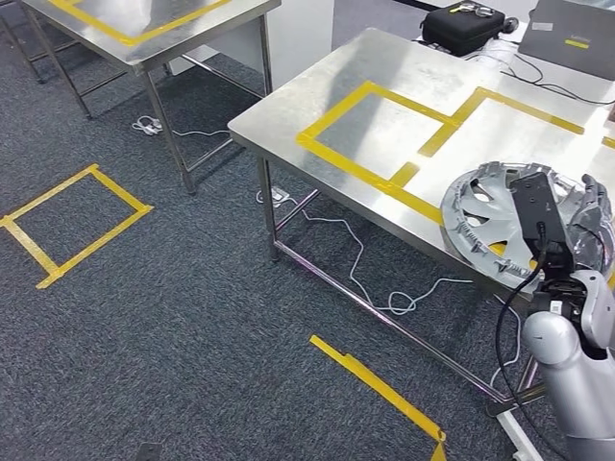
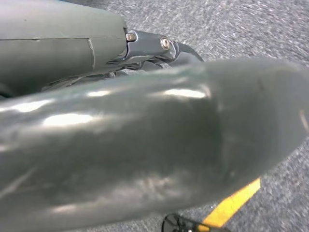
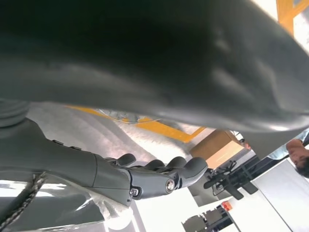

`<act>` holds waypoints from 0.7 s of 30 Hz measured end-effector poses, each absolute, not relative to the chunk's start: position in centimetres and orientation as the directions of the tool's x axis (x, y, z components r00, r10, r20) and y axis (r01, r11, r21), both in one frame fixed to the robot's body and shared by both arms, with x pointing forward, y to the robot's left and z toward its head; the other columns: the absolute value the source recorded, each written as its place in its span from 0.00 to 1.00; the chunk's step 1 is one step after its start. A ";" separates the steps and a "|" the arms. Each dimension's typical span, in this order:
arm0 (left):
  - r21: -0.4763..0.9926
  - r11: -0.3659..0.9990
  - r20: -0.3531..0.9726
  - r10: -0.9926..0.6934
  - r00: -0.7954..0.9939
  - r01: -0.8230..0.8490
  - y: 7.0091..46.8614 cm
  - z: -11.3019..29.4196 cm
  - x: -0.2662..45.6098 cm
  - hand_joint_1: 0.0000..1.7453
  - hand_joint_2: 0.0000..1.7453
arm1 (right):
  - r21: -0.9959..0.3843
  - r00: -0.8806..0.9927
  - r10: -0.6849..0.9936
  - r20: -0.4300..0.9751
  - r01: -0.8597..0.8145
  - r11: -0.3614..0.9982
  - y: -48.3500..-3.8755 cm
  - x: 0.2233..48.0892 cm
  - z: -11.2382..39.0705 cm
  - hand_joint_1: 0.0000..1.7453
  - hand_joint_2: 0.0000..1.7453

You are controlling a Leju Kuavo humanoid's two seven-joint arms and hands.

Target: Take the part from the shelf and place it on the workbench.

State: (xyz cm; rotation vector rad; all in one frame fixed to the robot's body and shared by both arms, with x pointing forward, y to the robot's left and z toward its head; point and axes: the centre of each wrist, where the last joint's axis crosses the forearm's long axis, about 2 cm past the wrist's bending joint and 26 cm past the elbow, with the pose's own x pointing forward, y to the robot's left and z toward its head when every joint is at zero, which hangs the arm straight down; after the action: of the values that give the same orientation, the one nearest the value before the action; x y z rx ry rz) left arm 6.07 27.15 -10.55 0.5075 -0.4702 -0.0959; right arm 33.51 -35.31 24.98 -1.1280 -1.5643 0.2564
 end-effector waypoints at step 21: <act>0.484 0.874 0.404 -0.189 0.895 -0.034 26.9 -10.5 6.1 0.00 0.00 | -0.704 0.099 0.773 0.627 0.497 0.507 -34.9 34.1 24.8 0.00 0.00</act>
State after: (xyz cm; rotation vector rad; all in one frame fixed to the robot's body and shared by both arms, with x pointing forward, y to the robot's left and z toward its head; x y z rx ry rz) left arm 6.09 26.91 -10.54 0.5042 -0.4592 -0.0839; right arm 34.11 -34.86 24.81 -1.1322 -1.5530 0.2878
